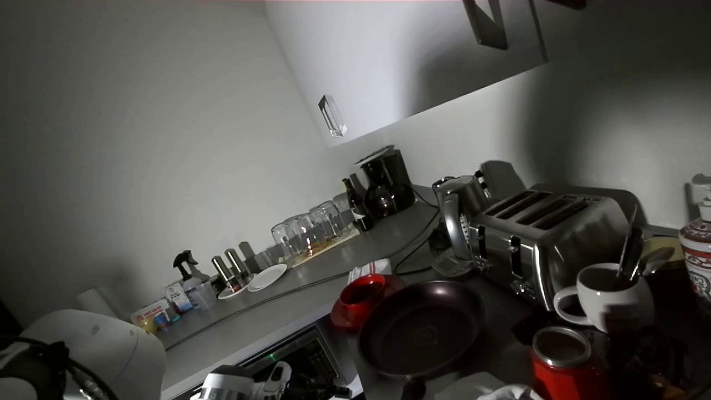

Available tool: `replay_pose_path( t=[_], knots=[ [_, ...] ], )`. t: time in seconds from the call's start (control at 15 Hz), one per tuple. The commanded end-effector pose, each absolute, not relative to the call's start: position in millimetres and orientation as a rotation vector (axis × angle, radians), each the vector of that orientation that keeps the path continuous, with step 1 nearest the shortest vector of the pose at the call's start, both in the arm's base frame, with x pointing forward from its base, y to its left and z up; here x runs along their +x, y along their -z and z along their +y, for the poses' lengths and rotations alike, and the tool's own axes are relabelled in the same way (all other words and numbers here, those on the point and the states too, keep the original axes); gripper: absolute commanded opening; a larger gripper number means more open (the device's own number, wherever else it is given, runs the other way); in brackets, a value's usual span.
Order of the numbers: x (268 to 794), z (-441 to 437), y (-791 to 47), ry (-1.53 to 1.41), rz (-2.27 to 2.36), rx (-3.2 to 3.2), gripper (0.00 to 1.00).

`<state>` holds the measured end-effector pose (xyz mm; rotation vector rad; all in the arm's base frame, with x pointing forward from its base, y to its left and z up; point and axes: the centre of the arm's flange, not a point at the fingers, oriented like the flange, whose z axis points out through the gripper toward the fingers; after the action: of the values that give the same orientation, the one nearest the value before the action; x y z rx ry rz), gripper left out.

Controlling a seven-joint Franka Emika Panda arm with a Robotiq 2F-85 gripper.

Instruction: Open the topmost drawer

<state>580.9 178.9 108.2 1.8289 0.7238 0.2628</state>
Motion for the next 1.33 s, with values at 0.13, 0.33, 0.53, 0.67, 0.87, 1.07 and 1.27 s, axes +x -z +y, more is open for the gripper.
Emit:
replay_pose_path(
  t=[0.13, 0.33, 0.53, 0.67, 0.87, 1.07, 1.27],
  knots=[
    [599, 188, -106, -0.327, 0.722, 1.876, 1.0],
    [602, 203, -102, -0.388, 0.801, 1.915, 1.0],
    [602, 212, -93, -0.43, 0.875, 1.926, 1.0],
    [605, 212, -92, -0.434, 0.897, 1.919, 1.0],
    [613, 207, -98, -0.449, 0.917, 1.888, 1.0],
    [621, 206, -107, -0.478, 0.966, 1.833, 1.0],
    [628, 207, -110, -0.473, 1.008, 1.77, 1.0]
  ],
)
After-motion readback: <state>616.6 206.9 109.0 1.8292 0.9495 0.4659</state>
